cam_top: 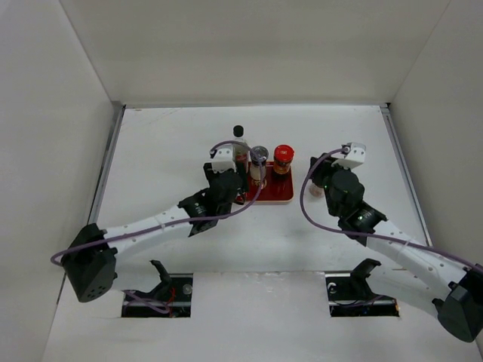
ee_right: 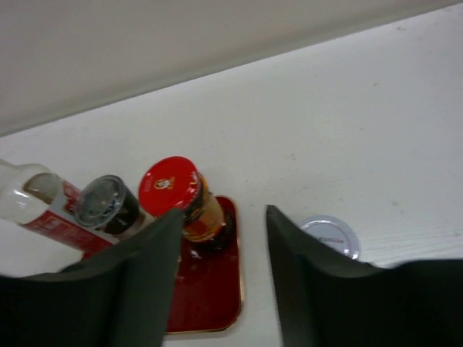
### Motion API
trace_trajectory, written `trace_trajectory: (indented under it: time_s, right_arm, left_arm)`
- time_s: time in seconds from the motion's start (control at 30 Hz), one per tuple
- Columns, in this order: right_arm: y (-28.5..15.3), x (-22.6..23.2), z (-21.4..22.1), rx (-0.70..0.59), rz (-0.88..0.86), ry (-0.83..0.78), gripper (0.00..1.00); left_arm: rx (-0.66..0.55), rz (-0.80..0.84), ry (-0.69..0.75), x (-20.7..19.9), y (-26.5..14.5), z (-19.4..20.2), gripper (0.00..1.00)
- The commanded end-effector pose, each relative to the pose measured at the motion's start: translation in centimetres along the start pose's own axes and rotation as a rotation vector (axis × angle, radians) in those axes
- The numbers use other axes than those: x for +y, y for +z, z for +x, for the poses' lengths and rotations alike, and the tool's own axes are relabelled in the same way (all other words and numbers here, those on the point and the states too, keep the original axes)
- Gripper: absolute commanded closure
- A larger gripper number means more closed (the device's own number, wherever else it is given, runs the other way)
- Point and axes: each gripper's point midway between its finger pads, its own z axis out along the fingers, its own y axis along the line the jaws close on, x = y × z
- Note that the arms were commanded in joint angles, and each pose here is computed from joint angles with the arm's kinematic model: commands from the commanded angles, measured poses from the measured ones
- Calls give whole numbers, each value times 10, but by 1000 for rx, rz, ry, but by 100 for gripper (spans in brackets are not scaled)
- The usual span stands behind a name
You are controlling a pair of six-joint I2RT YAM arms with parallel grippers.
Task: Organize the condiment bottles
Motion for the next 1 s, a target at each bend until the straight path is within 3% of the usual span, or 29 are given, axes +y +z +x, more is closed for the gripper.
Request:
trace_trajectory:
  time_s: [0.0,0.07,0.13,0.27,0.33,0.57,0.7,0.97]
  right_arm:
    - [-1,-19,-13,-47,90,27,52]
    - [1,-26,-12,-43,118,23,59]
    - [3,-30,-7,-25,131,23,57]
    - [4,-40,0,-13,170,23,12]
    - [6,-53,6,1,207,17,0]
    - [8,-89,40,96,319,4,0]
    - [11,-89,57,142,327,-12,0]
    - [28,-86,83,234,304,-12,0]
  left_arm:
    - [-103,75,-83,-36,12,-34,64]
    - [-97,85,-64,-43,22,-31,64]
    - [-85,90,-52,-48,29,-25,64]
    - [-57,65,-21,-45,41,-7,63]
    - [-46,47,-8,-41,47,2,62]
    - [-65,-6,36,-32,56,16,56]
    - [-78,-13,55,-29,60,18,54]
    - [-80,-26,65,-23,57,23,41]
